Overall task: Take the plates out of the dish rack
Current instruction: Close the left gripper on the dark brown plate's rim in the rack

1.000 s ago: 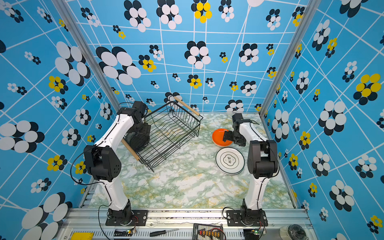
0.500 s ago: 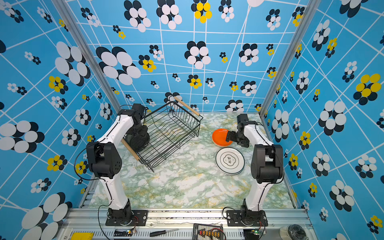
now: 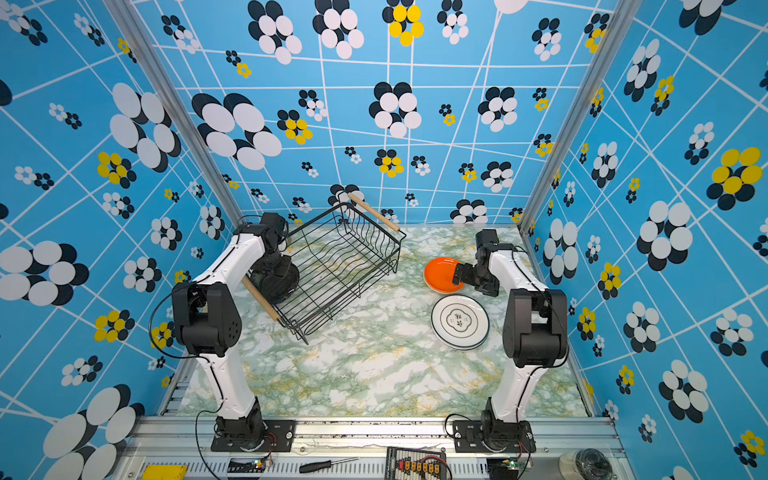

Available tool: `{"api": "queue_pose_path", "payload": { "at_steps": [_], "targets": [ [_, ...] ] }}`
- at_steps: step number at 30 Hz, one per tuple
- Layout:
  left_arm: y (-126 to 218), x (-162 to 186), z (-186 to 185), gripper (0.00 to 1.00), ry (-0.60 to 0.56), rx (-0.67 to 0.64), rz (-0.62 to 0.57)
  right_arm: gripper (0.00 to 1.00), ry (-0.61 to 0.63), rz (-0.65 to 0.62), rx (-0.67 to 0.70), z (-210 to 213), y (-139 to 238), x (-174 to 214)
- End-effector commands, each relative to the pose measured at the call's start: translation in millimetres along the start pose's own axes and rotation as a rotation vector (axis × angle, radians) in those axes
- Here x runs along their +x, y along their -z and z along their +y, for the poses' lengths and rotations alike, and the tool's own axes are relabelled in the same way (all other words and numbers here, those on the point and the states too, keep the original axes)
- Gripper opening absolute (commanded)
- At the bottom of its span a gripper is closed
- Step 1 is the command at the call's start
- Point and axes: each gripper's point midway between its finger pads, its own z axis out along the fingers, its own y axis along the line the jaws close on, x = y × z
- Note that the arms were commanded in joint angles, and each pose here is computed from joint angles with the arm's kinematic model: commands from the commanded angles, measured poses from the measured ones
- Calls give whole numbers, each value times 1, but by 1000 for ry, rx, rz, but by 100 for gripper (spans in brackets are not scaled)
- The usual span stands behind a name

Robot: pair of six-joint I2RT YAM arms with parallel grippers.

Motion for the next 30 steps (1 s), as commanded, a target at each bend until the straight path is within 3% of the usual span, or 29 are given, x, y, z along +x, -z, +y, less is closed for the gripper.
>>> {"api": "queue_pose_path", "payload": {
  "at_steps": [1, 22, 30],
  "targets": [
    [-12, 9, -1, 37, -18, 2, 43, 99, 11, -30, -22, 0, 13, -2],
    [3, 23, 0, 13, -52, 6, 77, 99, 3, -40, -40, -1, 15, -3],
    [8, 32, -2, 8, -59, -5, 102, 99, 0, -40, -46, 0, 16, -3]
  ]
}}
